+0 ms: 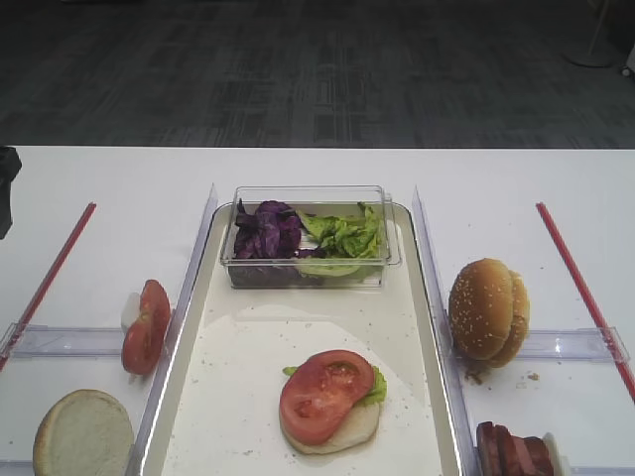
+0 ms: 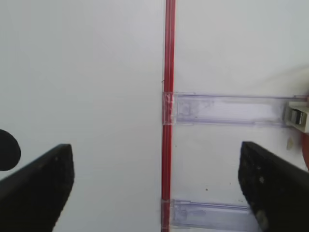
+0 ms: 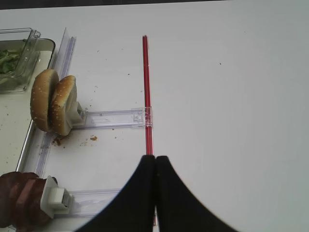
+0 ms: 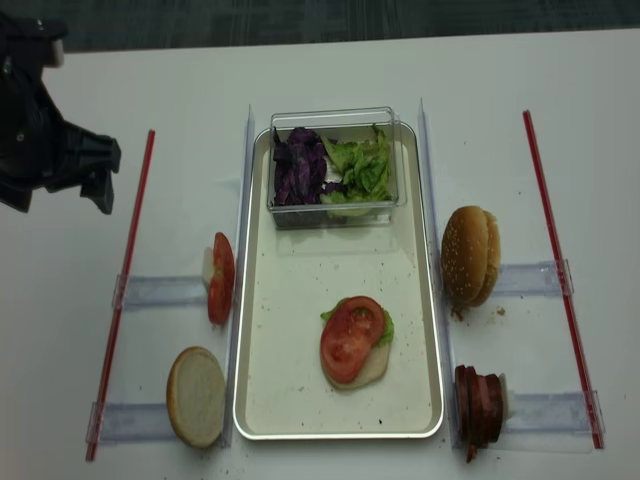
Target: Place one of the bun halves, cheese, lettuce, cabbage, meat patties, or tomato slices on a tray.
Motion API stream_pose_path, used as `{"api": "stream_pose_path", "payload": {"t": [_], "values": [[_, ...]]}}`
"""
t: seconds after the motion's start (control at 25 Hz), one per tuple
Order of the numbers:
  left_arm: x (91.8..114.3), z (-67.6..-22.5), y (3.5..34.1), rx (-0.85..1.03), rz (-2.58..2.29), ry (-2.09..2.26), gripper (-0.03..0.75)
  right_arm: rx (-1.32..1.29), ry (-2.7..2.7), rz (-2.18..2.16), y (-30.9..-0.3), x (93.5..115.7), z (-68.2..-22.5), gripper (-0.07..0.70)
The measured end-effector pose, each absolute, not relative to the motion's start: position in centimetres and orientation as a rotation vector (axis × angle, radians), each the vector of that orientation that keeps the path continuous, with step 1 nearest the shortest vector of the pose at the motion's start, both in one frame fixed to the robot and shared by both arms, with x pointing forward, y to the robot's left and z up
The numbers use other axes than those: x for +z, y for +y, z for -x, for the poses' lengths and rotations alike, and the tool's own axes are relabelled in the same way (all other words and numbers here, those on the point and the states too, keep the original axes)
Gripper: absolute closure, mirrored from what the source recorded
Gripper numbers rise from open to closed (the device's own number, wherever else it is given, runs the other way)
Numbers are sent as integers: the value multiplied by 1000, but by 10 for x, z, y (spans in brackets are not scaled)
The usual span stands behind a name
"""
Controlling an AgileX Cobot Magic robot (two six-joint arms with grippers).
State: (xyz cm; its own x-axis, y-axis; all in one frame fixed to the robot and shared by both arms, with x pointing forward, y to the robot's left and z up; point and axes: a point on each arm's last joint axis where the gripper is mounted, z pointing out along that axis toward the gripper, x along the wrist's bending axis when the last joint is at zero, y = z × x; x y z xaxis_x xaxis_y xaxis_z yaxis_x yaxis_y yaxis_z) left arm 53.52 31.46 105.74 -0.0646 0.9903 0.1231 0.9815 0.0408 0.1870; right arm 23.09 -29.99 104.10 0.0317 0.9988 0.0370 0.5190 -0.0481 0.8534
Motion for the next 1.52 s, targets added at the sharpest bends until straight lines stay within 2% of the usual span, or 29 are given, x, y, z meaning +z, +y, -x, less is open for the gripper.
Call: {"api": "stream_pose_path", "payload": {"t": [0.28,0.72,1.36,1.52], "values": [[1058,-532,315,321,-2136,2254,83,917,1561,-1646,-300,1041,-231,595],[1077,-520,314,362,-2091,2224,83,917,1561,-1646,-300,1041,-231,595],[1141,-466,313,576,-1919,2078,83,917,1561,-1646,-300,1041,-231,595],[1151,-453,313,604,-1895,2060,83,917,1561,-1646,-300,1041,-231,595]]}}
